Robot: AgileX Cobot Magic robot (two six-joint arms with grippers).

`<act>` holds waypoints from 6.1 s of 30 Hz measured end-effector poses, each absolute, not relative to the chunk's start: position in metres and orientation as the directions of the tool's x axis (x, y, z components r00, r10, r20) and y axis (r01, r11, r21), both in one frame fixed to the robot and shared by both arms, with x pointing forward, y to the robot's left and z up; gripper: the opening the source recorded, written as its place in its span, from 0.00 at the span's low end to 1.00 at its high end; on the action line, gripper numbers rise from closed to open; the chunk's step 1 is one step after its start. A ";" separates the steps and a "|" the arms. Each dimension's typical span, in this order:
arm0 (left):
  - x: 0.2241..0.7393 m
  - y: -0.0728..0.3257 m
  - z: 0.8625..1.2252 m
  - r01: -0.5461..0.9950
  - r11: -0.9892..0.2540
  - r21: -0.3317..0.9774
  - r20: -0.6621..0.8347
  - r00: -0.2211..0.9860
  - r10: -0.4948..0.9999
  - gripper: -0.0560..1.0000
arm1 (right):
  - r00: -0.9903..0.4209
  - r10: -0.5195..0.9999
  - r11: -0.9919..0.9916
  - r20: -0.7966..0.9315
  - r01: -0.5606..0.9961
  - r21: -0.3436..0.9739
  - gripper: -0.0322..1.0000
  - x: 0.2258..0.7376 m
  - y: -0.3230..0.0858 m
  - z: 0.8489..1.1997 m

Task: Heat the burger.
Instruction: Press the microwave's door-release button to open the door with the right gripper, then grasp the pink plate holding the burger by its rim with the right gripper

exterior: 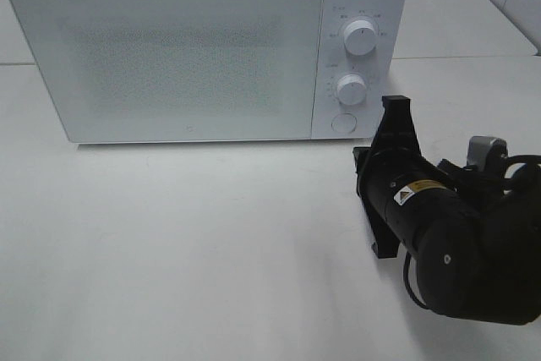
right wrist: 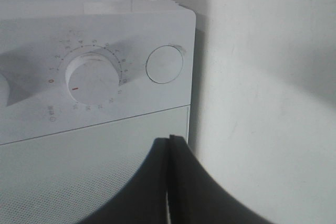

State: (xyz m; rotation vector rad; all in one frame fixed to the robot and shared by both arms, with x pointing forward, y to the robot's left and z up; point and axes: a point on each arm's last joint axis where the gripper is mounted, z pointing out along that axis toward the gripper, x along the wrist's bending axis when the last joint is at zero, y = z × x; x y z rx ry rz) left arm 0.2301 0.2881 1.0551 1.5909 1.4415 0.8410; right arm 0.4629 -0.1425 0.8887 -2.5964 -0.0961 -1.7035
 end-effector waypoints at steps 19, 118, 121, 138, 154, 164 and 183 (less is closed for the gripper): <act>0.230 0.288 1.055 0.450 -0.018 0.893 -0.043 0.125 0.991 0.99 | 0.414 0.015 -0.999 0.910 0.048 -0.005 0.04 0.518 -0.143 0.883; 0.230 0.288 1.055 0.450 -0.018 0.893 -0.043 0.125 0.991 0.99 | 0.477 0.088 -0.996 0.875 0.044 0.076 0.04 0.572 -0.141 0.872; 0.230 0.288 1.055 0.450 -0.018 0.893 -0.043 0.125 0.991 0.99 | 0.496 0.170 -0.985 0.852 0.115 0.129 0.04 0.565 -0.142 0.881; 0.230 0.288 1.055 0.450 -0.018 0.893 -0.043 0.125 0.991 0.99 | 0.456 0.554 -0.809 0.697 0.493 0.321 0.05 0.527 -0.144 0.918; 0.230 0.288 1.055 0.450 -0.018 0.893 -0.043 0.125 0.991 0.99 | 0.026 0.896 -0.226 0.444 0.887 0.403 0.06 0.487 -0.136 0.944; 0.230 0.288 1.055 0.450 -0.018 0.893 -0.043 0.125 0.991 0.99 | -0.235 0.941 0.120 0.245 0.906 0.407 0.08 0.464 -0.150 0.963; 0.230 0.288 1.055 0.450 -0.018 0.893 -0.043 0.125 0.991 0.99 | -0.420 0.902 0.430 -0.103 0.897 0.101 0.45 0.453 -0.220 0.985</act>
